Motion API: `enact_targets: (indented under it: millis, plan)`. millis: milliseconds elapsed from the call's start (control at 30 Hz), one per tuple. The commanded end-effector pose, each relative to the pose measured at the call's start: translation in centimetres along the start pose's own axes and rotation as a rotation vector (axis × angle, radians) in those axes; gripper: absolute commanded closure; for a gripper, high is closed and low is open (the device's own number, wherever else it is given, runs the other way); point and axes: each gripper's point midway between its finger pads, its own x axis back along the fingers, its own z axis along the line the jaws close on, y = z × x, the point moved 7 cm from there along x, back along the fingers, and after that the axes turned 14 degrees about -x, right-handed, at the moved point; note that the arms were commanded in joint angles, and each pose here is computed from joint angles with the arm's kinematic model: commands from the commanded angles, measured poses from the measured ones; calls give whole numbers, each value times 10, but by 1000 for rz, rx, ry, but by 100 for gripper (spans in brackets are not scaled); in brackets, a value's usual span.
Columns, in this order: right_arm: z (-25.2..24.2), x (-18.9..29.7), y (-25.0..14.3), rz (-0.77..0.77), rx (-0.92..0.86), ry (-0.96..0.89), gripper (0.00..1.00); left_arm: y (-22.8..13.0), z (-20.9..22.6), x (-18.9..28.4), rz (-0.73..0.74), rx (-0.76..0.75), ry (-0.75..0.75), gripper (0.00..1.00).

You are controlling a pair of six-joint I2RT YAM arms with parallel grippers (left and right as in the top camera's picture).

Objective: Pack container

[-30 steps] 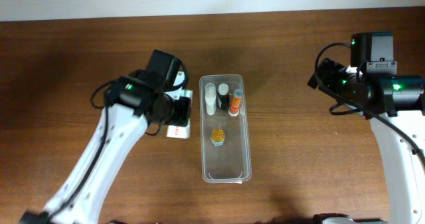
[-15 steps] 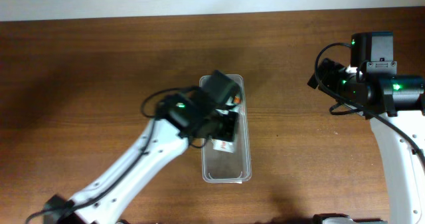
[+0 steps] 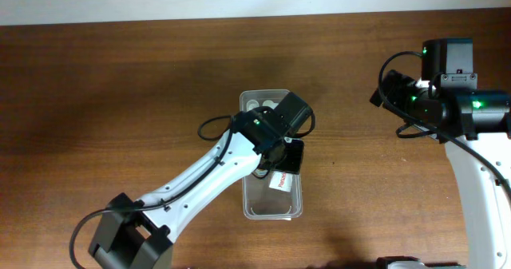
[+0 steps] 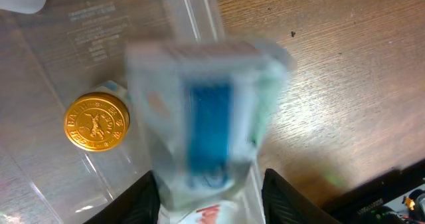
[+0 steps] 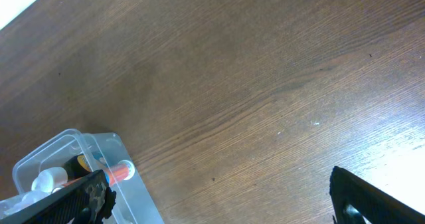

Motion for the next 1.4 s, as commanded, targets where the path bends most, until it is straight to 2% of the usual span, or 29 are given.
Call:
enact_targets:
  millis: [0, 333, 467, 733, 900, 1133, 1267, 1333, 1367]
  plan:
    - [0, 5, 3, -15, -12, 13, 2, -1, 0, -1, 7, 23, -7, 51]
    - [0, 5, 3, -15, -12, 13, 2, 7, 3, 41, -124, 23, 8, 50]
    - [0, 5, 3, -15, -12, 13, 2, 9, 12, 61, -201, 32, 78, 45]
    - [0, 5, 3, -15, -12, 13, 2, 6, 25, 68, -197, 23, 132, 44]
    - [0, 5, 3, -15, -12, 13, 2, 0, 53, 81, -187, 91, 199, 43]
    - [0, 5, 3, -15, -12, 13, 2, -18, 141, 155, -341, 333, 319, 28]
    - [0, 5, 3, -15, -12, 13, 2, -42, 184, 188, -394, 461, 392, 14]
    - [0, 5, 3, -15, -12, 13, 2, -55, 202, 199, -396, 524, 426, 1]
    - [0, 5, 3, -15, -12, 13, 2, -62, 210, 203, -391, 560, 439, 1]
